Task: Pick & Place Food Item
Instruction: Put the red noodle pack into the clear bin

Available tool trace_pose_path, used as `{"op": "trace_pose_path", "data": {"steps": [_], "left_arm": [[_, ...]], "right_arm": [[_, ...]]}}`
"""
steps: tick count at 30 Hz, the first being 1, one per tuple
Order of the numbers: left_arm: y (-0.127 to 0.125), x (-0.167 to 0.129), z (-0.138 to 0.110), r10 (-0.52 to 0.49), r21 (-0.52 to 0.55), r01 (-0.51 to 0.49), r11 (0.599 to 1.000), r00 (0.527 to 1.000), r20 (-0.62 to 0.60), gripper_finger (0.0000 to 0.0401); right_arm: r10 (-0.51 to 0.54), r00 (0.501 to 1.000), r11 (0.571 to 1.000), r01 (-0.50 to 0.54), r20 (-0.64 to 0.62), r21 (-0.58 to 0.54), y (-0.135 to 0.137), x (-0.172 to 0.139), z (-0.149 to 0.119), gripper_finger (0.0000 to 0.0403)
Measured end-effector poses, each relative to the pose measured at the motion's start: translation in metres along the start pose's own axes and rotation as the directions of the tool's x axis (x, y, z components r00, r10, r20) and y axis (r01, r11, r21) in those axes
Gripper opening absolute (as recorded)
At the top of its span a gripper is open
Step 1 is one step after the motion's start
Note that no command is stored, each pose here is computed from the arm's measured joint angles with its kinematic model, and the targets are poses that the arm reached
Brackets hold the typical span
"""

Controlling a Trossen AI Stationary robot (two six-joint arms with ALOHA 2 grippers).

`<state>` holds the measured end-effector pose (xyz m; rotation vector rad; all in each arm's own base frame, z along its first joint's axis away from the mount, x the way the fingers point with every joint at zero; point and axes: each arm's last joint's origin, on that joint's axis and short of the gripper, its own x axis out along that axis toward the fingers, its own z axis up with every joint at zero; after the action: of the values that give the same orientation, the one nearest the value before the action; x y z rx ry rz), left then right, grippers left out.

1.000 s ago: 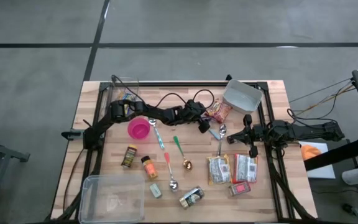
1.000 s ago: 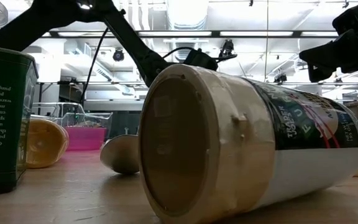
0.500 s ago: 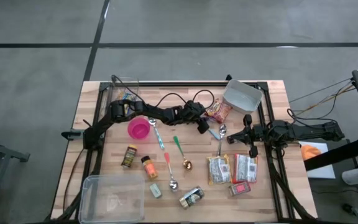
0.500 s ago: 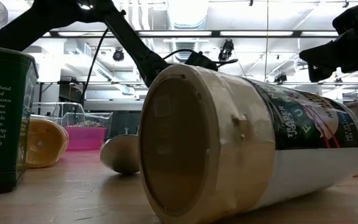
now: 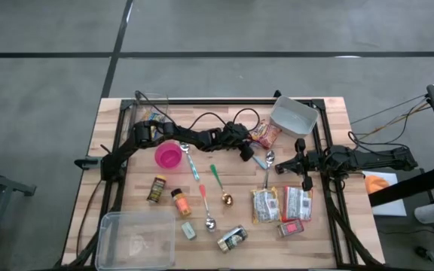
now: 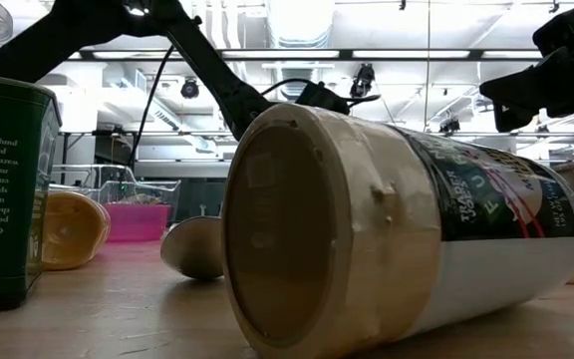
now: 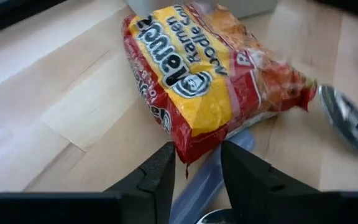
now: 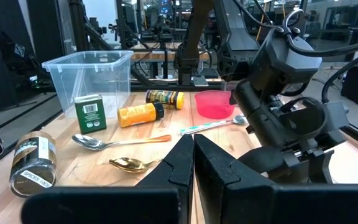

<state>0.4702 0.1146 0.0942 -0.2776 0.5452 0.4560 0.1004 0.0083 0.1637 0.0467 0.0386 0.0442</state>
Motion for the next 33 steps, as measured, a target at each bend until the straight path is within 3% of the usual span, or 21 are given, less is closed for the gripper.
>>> {"op": "trace_pose_path", "data": {"steps": [4, 12, 21, 33], "left_arm": [[-0.002, -0.005, 0.01, 0.009, -0.076, -0.005, 0.997, 0.999, 0.046, 0.013], [-0.005, -0.014, 0.032, -0.009, -0.053, 0.02, 0.998, 0.982, 0.189, 0.013], [-0.001, -0.007, 0.022, 0.048, -0.054, -0.039, 0.998, 0.986, 0.159, 0.013], [-0.001, -0.006, 0.002, 0.051, -0.032, -0.052, 0.998, 0.998, -0.028, 0.013]], "right_arm": [[0.0, 1.0, 1.0, 0.0, 0.001, 0.0, 0.0, 0.0, 0.0, 0.001], [0.0, 1.0, 1.0, 0.0, -0.001, 0.0, 0.0, 0.0, 0.0, 0.001], [0.0, 1.0, 1.0, 0.0, 0.0, 0.0, 0.0, 0.0, 0.0, 0.001], [0.0, 1.0, 1.0, 0.0, 0.0, 0.0, 0.0, 0.0, 0.0, 0.001]]}}
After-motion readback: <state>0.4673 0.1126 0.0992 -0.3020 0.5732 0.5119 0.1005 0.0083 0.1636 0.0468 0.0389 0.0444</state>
